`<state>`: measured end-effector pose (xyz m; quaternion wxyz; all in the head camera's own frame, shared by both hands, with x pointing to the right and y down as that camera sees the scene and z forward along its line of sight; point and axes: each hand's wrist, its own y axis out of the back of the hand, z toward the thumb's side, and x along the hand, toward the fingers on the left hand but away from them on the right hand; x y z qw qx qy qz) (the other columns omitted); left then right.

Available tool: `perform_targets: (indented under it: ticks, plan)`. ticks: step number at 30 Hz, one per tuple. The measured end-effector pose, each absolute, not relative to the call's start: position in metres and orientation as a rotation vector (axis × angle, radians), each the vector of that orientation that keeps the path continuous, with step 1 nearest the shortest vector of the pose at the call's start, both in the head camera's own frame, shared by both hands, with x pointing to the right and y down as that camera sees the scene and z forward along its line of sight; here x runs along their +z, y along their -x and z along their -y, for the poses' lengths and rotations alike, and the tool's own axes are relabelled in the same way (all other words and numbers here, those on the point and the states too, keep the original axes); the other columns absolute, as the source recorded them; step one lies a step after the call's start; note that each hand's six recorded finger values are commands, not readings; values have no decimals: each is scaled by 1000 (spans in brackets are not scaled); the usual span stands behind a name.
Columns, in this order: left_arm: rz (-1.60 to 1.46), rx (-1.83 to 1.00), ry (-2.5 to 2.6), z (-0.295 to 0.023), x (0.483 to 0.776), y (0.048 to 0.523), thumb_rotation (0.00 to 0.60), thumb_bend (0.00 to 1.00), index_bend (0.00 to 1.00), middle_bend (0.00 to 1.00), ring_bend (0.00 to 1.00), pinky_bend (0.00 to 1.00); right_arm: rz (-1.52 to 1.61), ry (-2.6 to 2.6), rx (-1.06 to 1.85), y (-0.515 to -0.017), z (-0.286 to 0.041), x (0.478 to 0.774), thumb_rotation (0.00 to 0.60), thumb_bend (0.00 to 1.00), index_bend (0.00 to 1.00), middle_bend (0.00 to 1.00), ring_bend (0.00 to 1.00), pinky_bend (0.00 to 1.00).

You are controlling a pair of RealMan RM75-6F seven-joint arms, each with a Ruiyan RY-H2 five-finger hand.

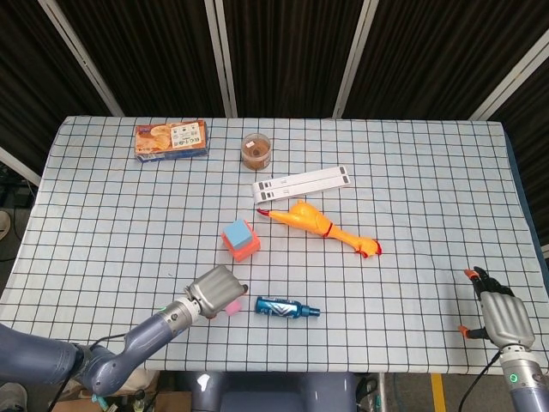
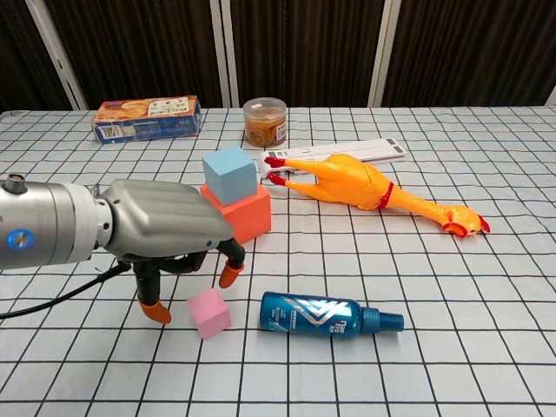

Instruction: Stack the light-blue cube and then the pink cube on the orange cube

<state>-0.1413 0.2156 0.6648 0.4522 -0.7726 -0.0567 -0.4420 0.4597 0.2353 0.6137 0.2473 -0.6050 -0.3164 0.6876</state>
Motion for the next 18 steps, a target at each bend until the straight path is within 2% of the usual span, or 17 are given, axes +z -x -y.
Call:
perform_targets:
  ticks: [18]
  plan:
    - [132,-1074,1933,-218,674,132,600,33,404,921,823,988,880,1652,1875,-462,-235,611,600,96,131,79,160,222]
